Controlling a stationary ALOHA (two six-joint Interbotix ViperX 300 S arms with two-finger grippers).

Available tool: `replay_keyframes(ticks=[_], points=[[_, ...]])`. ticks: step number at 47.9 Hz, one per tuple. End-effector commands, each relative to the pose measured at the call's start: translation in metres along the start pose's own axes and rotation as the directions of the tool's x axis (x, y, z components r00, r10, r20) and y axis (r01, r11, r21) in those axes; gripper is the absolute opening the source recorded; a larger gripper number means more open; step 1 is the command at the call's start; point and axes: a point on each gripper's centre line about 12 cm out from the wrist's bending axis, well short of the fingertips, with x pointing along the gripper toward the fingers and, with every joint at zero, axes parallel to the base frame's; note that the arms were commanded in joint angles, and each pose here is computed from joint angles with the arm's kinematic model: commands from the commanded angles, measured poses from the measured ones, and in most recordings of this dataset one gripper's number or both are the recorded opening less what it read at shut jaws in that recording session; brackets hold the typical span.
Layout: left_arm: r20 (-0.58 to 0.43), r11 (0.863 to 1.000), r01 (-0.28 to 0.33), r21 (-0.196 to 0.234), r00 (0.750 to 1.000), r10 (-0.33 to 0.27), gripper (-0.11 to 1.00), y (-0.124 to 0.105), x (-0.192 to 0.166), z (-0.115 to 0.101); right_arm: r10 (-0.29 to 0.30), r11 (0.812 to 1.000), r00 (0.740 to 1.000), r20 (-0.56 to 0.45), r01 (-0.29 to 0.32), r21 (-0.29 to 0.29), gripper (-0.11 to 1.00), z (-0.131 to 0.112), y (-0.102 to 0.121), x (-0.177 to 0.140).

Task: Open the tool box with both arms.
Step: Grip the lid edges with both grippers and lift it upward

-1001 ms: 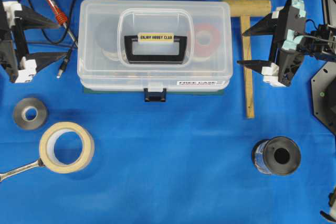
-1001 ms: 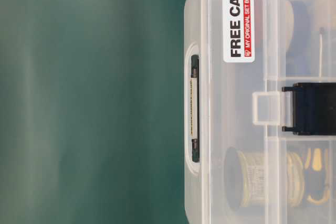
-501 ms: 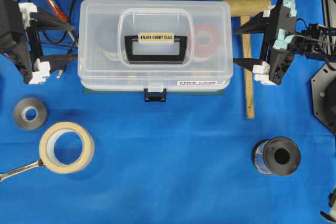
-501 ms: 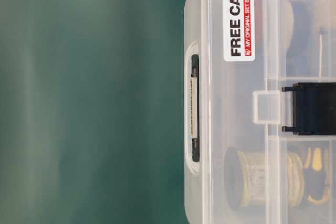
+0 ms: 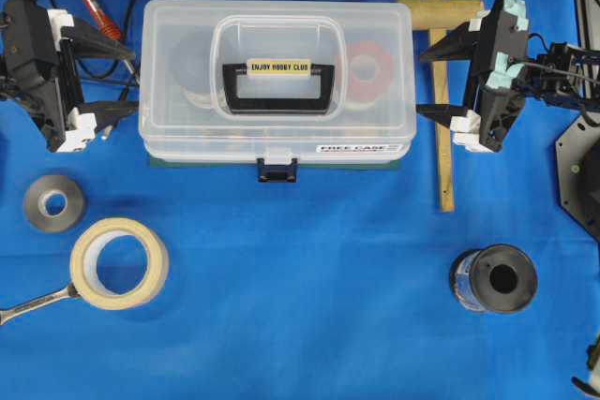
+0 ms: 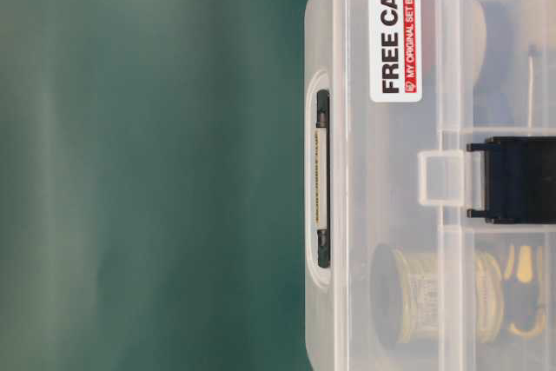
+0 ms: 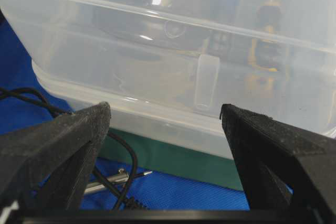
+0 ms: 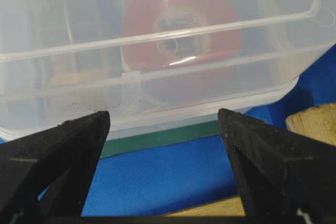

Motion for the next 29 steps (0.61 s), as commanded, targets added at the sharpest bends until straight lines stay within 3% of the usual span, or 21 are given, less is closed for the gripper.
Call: replay_keyframes(ticks=[1, 29], points=[[0.112, 1.0, 0.009, 0.001, 0.994, -0.009, 0.91, -0.003, 0.0, 0.034, 0.009, 1.0, 0.997, 0.078, -0.01, 0.004, 0.85, 0.024, 0.003, -0.002], [0.214, 1.0, -0.022, 0.001, 0.977, 0.022, 0.91, 0.005, -0.01, 0.056, 0.012, 1.0, 0.974, 0.225, -0.013, 0.002, 0.85, 0.051, 0.003, -0.033]])
